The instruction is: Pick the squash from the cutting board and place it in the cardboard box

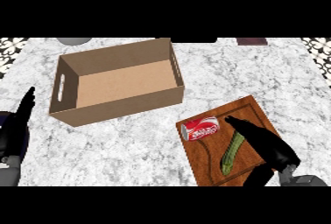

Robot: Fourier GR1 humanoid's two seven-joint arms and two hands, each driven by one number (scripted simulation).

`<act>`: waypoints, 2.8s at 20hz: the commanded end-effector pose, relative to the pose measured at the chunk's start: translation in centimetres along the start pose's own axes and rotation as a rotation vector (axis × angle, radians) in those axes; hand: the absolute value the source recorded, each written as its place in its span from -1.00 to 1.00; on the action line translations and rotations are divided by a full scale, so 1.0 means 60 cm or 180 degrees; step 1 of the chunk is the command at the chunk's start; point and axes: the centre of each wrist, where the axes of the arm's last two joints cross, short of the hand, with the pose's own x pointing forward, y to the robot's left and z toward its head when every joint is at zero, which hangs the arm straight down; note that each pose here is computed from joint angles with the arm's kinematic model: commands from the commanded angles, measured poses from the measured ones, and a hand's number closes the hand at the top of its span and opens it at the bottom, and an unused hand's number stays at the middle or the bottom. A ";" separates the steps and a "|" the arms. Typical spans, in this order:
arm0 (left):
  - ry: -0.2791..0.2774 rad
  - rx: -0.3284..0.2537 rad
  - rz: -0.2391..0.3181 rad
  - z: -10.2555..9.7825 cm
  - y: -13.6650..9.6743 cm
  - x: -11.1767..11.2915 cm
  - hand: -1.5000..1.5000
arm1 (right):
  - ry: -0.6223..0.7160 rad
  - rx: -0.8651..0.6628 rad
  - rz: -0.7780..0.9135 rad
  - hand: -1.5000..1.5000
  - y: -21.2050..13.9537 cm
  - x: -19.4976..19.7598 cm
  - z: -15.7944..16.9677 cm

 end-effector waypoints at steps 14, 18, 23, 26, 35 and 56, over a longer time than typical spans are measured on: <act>-0.0046 -0.0010 0.0005 0.005 0.010 0.037 0.00 | 0.0170 -0.0895 0.0455 1.00 0.053 0.011 -0.086; 0.0009 0.0053 -0.0029 0.008 0.000 0.002 0.00 | 0.0954 -0.1153 0.0058 1.00 0.122 0.120 -0.057; -0.0014 0.0060 -0.0020 -0.009 0.027 0.016 0.00 | 0.1457 -0.1672 0.0005 1.00 0.139 0.208 -0.030; -0.0004 0.0034 -0.0049 -0.008 0.005 0.017 0.00 | 0.1729 -0.2084 0.0306 1.00 0.139 0.246 -0.003; -0.0030 0.0021 -0.0032 -0.002 -0.021 -0.002 0.00 | 0.1072 -0.3152 0.0716 1.00 0.076 0.375 0.073; -0.0198 -0.0206 0.0016 -0.026 -0.029 0.035 0.00 | 0.0630 -0.3088 -0.0451 1.00 -0.135 0.479 -0.095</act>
